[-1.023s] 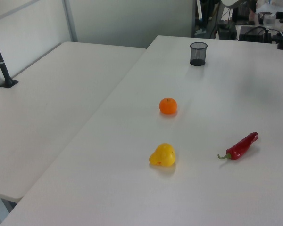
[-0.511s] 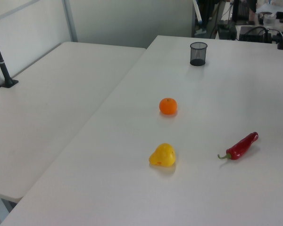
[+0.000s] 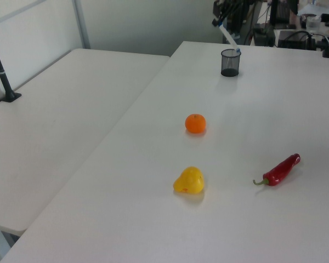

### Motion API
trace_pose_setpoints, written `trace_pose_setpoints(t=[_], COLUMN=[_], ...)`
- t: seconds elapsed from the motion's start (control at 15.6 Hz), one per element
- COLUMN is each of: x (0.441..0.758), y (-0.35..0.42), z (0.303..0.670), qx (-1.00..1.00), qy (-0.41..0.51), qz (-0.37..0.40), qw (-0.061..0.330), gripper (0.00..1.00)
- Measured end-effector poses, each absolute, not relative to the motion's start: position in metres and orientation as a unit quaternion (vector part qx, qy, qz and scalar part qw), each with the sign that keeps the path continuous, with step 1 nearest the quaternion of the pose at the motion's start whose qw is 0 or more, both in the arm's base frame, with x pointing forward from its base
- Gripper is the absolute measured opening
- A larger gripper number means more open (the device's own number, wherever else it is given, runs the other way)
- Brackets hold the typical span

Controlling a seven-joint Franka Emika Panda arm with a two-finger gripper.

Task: Take marker pen
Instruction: 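Carry the marker across the table and lower it beside the orange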

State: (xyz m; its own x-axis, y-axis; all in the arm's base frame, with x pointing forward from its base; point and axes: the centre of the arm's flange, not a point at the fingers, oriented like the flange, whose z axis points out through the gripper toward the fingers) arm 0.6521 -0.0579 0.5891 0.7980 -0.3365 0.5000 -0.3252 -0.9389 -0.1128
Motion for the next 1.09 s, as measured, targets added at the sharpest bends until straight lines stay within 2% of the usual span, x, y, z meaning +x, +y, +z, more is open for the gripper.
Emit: trace_pose_setpoints(t=[0.32,0.64,1.09], x=[0.651,0.635,0.626], y=[0.031,0.079,0.152], z=[0.540,0.495,0.412], qx=[-0.976,-0.991,-0.997], qy=[0.111,0.044,-0.016], qz=[-0.184,-0.115,-0.049], qw=[0.032,0.055,0.056], gripper=[0.19,0.19,0.19])
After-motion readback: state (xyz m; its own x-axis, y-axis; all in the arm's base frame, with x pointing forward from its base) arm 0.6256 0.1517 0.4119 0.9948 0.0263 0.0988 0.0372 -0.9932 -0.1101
